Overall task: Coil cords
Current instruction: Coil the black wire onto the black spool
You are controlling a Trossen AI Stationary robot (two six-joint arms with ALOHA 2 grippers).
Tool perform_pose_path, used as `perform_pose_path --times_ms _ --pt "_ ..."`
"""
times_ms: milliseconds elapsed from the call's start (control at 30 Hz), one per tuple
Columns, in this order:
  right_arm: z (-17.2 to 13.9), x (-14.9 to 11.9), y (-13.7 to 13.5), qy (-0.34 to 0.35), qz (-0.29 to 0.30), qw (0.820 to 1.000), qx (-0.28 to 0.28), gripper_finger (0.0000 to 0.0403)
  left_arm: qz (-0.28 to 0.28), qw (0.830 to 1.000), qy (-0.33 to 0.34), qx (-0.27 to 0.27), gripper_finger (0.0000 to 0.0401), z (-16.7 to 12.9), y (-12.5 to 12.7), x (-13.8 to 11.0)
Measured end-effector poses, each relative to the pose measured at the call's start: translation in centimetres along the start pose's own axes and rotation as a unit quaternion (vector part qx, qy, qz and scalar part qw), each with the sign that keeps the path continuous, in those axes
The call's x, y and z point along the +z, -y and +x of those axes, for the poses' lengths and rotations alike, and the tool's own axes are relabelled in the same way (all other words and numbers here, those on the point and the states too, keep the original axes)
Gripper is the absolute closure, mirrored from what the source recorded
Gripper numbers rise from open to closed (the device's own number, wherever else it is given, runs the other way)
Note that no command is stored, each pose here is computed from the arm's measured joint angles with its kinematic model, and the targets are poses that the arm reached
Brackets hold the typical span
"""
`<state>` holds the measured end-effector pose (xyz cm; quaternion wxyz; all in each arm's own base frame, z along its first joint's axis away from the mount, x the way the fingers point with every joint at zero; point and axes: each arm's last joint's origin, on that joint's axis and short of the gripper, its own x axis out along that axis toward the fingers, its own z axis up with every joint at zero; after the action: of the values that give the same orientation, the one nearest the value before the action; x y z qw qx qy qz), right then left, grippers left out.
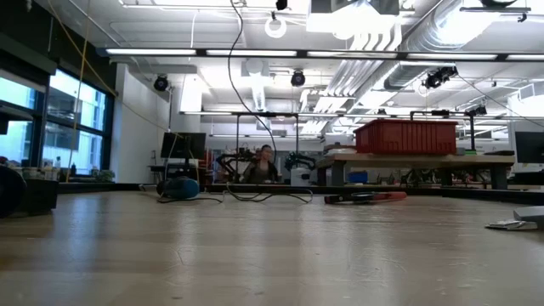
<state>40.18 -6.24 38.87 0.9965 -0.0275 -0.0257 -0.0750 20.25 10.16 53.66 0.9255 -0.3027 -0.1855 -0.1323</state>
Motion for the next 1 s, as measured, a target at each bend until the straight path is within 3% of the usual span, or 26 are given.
perform_pose_path --times_ms 167,367,500,733,1000 --pt "-1.2 1.2 -1.5 -0.012 0.004 1.0 0.014 0.04 0.047 0.998 -0.001 0.037 0.0401 -1.0 -0.1 0.4" --pt "-4.2 3.0 -3.7 -0.059 0.0 0.997 0.042 0.0401 0.06 0.988 -0.01 0.142 0.0401 -3.6 0.0 0.8" --pt "-6.1 4.4 -4.1 -0.064 -0.011 0.997 0.028 0.0402 0.023 0.985 -0.03 0.166 0.0401 -4.6 0.4 0.5" --pt "-8.8 7.0 -2.7 -0.038 -0.021 0.999 -0.015 0.0402 -0.102 0.972 -0.105 0.183 0.0401 -5.2 0.9 -1.5" --pt "-9.8 7.9 0.2 -0.025 -0.023 0.997 -0.069 0.0402 -0.167 0.96 -0.158 0.163 0.0401 -3.1 0.4 -3.7"
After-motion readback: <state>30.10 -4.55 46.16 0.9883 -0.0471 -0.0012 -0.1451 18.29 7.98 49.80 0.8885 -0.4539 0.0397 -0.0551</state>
